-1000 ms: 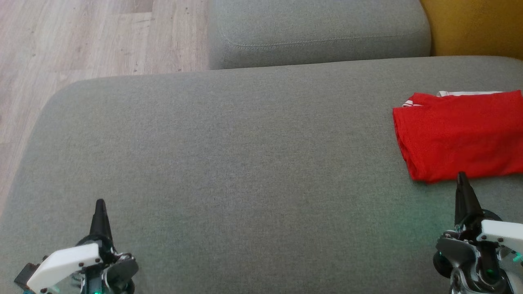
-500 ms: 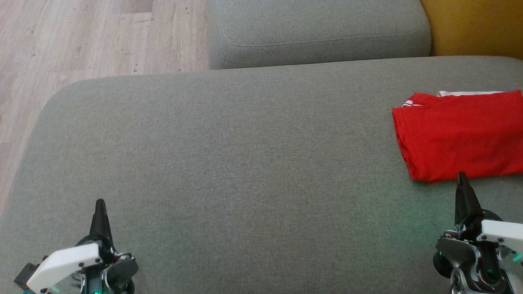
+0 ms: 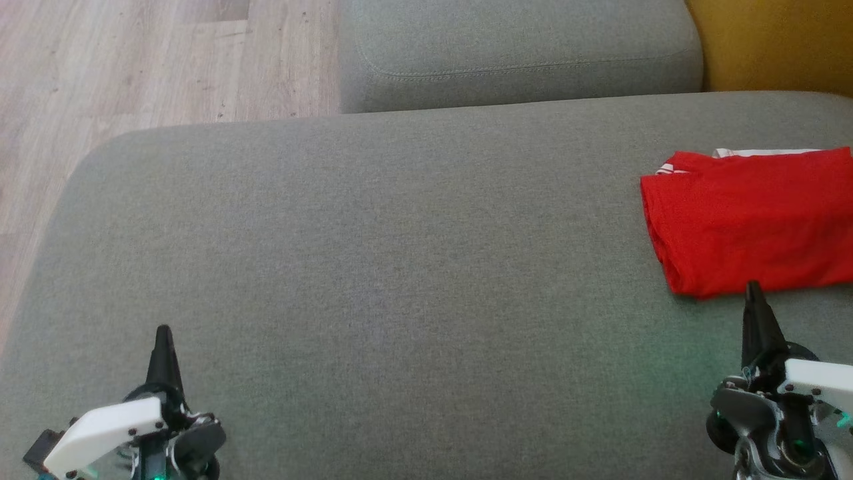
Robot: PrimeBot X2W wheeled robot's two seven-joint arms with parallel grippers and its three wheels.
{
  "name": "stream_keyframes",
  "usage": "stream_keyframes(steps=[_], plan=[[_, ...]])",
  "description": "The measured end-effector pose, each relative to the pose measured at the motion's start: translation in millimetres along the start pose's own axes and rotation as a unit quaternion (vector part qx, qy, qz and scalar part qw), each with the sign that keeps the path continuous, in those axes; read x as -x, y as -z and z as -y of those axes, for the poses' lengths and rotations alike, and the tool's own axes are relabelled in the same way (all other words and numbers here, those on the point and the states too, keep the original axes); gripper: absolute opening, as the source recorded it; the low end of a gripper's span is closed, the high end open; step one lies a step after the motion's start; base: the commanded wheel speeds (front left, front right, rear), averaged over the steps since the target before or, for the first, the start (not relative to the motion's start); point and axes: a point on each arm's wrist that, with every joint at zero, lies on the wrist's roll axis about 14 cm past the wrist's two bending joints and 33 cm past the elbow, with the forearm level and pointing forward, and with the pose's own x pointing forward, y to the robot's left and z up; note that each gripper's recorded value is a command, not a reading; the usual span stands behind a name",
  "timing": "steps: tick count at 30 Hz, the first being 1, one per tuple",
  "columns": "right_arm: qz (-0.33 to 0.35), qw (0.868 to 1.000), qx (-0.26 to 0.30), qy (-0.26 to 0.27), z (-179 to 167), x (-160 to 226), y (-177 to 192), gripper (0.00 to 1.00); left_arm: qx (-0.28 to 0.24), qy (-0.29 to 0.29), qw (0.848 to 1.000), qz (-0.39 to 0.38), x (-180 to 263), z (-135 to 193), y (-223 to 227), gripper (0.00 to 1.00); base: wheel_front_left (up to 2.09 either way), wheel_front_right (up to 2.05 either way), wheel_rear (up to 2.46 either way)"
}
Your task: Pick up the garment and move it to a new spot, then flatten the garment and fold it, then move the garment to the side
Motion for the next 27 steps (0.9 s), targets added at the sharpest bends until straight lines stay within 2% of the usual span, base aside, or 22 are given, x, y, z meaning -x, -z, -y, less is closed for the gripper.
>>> stream_keyframes(steps=[27], plan=[[0.0,1.0,0.0,0.0,0.0,0.0,0.0,0.0,0.0,0.0,1.0,-0.002,0.0,0.0,0.4,0.0,0.0,0.0,0.0]])
